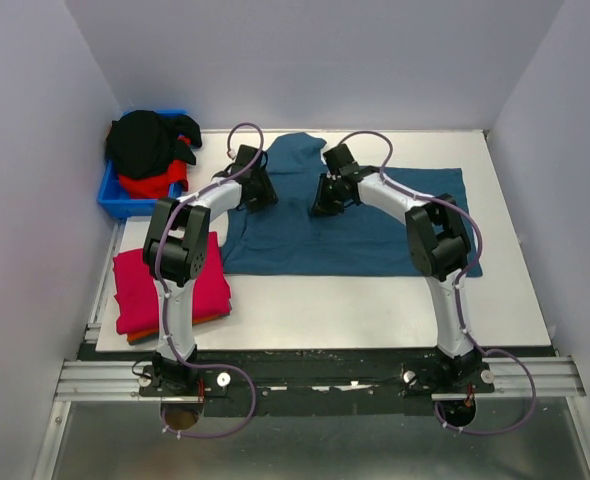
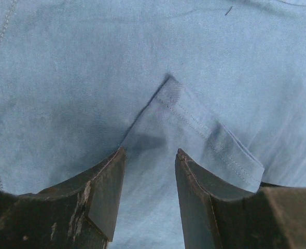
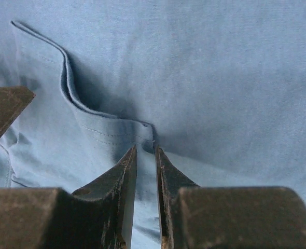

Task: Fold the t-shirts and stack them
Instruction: Fold the flattened tshirt in 1/3 of the way

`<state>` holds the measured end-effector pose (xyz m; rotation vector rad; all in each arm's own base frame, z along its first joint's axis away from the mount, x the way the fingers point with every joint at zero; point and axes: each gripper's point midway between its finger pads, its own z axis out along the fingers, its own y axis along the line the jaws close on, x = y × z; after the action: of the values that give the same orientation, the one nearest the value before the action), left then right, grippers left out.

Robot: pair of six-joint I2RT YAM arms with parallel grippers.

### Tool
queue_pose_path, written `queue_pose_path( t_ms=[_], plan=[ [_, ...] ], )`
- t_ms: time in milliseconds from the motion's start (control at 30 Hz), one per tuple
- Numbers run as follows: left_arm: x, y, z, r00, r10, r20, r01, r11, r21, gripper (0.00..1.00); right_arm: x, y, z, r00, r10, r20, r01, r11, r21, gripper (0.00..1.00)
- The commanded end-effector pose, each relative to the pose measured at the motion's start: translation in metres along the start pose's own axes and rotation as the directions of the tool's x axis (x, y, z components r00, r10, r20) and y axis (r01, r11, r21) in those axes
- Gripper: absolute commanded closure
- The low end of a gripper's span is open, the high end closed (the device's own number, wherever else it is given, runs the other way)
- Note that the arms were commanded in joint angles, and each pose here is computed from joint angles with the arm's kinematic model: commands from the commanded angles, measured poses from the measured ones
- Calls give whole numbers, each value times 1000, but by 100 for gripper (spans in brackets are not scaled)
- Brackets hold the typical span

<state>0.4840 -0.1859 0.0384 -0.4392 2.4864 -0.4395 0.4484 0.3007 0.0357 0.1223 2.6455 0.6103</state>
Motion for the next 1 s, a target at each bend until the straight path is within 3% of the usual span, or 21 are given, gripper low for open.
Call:
queue_pose_path(
  t_ms=[0,967],
  plan=[
    [8,9,4,999,-2,-39,0,999,-40,44,-3,-10,4,1000,17,12,-17,997,75,71],
    [2,12,3,998,28,-48,-31,998,-62,44,1,-7,11,999,8,-44,3,969,245,70]
  ],
)
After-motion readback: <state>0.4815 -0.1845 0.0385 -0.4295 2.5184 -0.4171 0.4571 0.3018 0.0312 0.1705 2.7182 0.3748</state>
